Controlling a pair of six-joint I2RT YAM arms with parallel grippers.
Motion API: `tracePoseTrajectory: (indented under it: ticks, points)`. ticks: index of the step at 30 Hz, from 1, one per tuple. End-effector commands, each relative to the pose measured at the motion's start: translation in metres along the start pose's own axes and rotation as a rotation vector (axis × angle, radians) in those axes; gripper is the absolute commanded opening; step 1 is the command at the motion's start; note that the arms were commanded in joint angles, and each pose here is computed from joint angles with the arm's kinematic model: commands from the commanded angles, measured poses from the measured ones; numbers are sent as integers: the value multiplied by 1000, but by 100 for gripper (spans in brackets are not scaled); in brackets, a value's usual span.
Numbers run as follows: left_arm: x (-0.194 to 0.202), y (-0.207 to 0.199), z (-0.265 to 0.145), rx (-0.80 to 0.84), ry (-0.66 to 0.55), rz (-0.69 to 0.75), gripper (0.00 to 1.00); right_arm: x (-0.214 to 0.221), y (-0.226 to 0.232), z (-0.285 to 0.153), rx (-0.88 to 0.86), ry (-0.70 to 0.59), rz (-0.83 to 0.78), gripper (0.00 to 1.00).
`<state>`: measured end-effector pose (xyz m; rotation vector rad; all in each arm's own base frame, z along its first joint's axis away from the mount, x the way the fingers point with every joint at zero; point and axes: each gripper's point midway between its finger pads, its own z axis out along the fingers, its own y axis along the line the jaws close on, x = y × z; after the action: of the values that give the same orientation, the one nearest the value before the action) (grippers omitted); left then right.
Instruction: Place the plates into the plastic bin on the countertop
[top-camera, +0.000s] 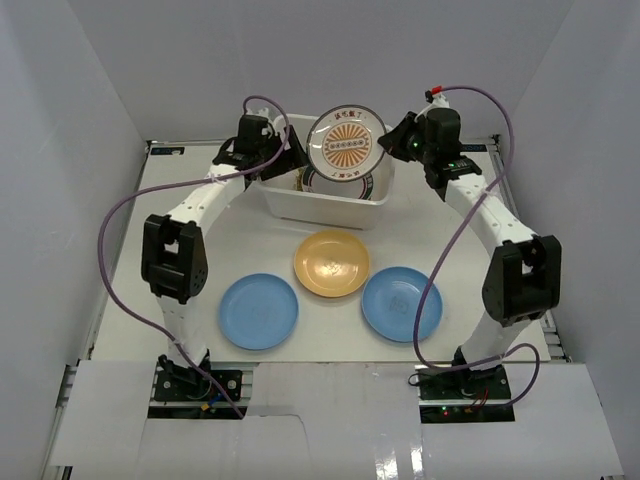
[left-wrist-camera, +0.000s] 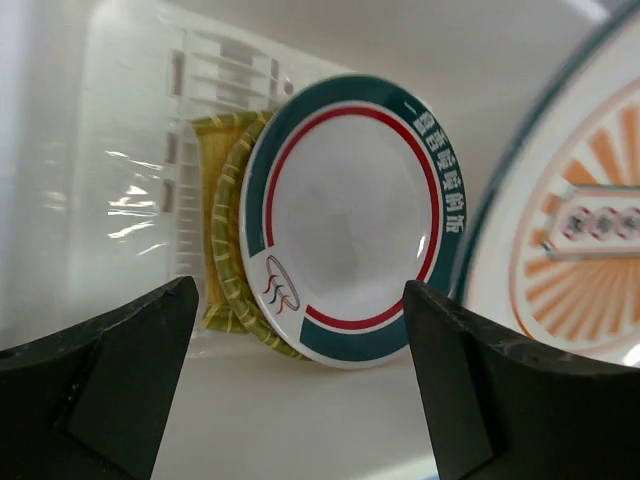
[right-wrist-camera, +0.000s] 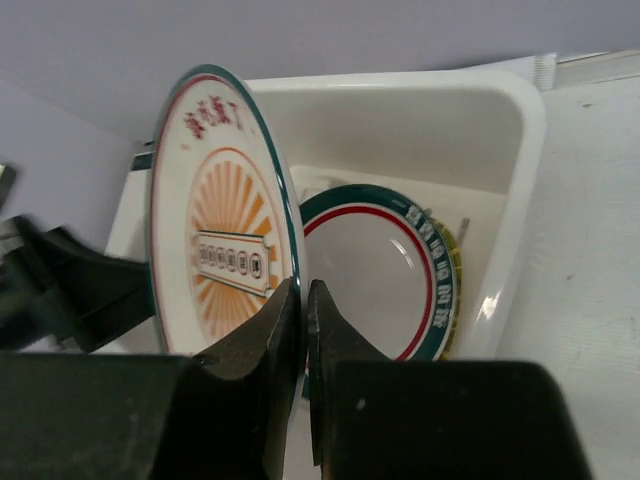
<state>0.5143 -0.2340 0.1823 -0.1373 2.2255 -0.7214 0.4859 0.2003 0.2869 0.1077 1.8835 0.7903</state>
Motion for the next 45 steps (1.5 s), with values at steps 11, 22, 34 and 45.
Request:
tracePoseTrajectory:
  ticks: [11,22,34,45]
  points:
    - [11,30,-210,-202,-312,-4,94,61,3,84,24,169,-52,10]
    - [154,142,-269,-697,-39,-268,98,20,39,45,-35,98,-157,93]
    - [258,177,-252,-810,329,-374,90,90,36,-109,-150,95,-164,81]
    - [281,182,-241,-813,474,-352,49,244,-37,-212,-32,454,-214,67]
